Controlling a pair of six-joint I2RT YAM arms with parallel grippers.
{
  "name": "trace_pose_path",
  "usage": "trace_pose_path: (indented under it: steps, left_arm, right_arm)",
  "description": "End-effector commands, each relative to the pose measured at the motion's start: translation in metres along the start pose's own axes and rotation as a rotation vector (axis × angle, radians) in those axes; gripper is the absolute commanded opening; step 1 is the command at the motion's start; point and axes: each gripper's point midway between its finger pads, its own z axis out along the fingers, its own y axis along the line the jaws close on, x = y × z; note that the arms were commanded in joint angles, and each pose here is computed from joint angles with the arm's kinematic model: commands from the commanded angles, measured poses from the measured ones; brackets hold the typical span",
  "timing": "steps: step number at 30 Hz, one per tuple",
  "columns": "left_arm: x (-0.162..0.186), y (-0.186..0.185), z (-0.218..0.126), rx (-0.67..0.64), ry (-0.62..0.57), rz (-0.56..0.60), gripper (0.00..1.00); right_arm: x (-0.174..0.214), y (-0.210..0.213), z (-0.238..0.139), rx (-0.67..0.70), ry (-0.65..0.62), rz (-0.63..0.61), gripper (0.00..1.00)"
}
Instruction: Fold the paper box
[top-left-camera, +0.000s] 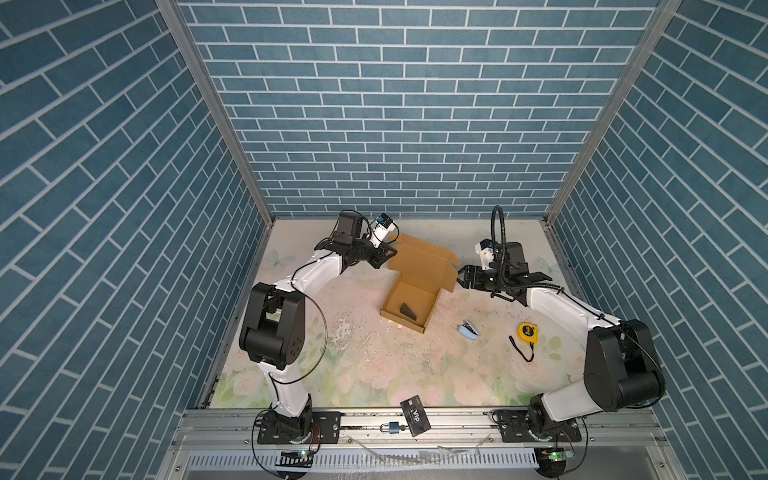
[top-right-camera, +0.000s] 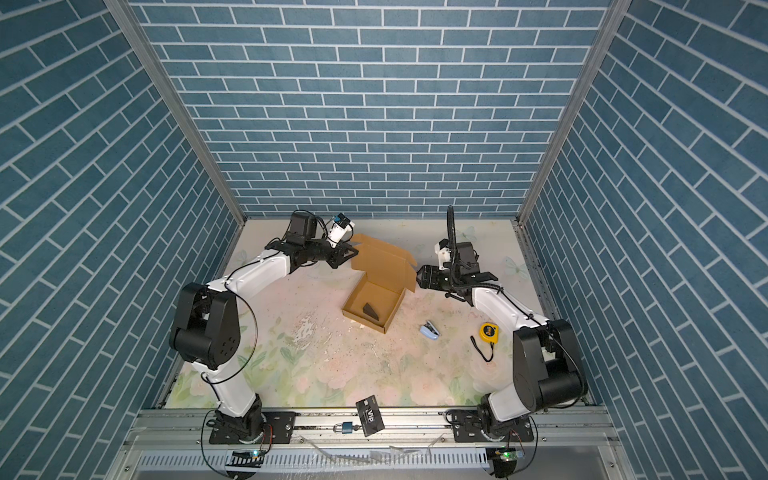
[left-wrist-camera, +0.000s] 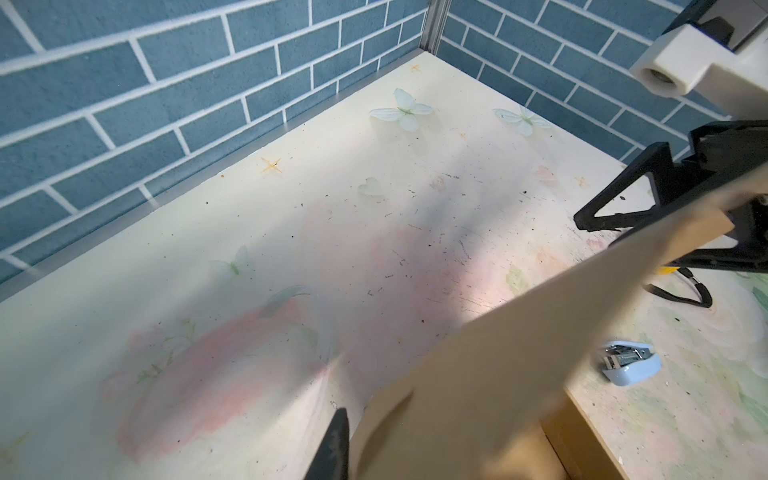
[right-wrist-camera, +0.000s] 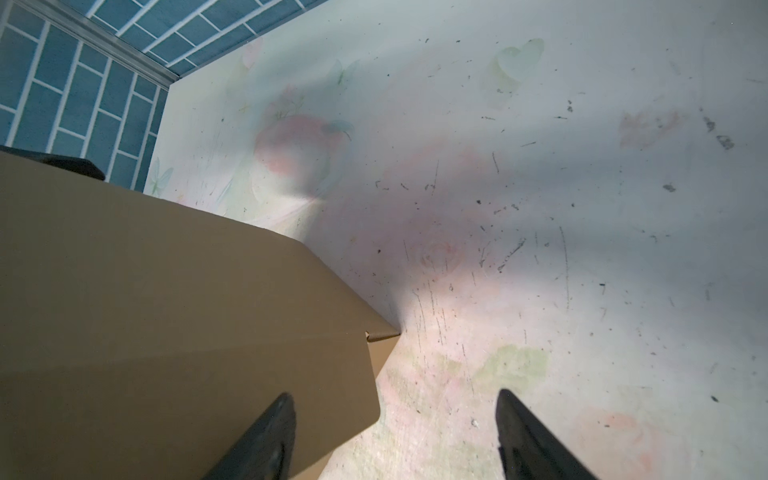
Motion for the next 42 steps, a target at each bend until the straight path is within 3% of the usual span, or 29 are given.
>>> trace_pose_path:
  steps: [1, 12, 30, 42]
  left_arm:
    - [-0.013, -0.004, -0.012, -0.019, -0.036, -0.019, 0.21]
    - [-0.005, -0.001, -0.016, -0.063, -0.044, -0.091, 0.14]
    - [-0.001, -0.018, -0.01, -0.032, -0.065, -0.173, 0.13]
    - [0.006, -0.015, -0.006, -0.054, -0.064, -0.192, 0.11]
  right_arm:
    - [-0.002, 0.011, -0.006, -0.023, -0.018, -0.022, 0.75]
    - [0.02, 0.019, -0.003, -0.029, -0.006, 0.005, 0.74]
    - [0.034, 0.057, 0.018, -0.088, 0.007, -0.031, 0.73]
    - [0.068, 0.042, 0.009, -0.048, 0.043, -0.025, 0.73]
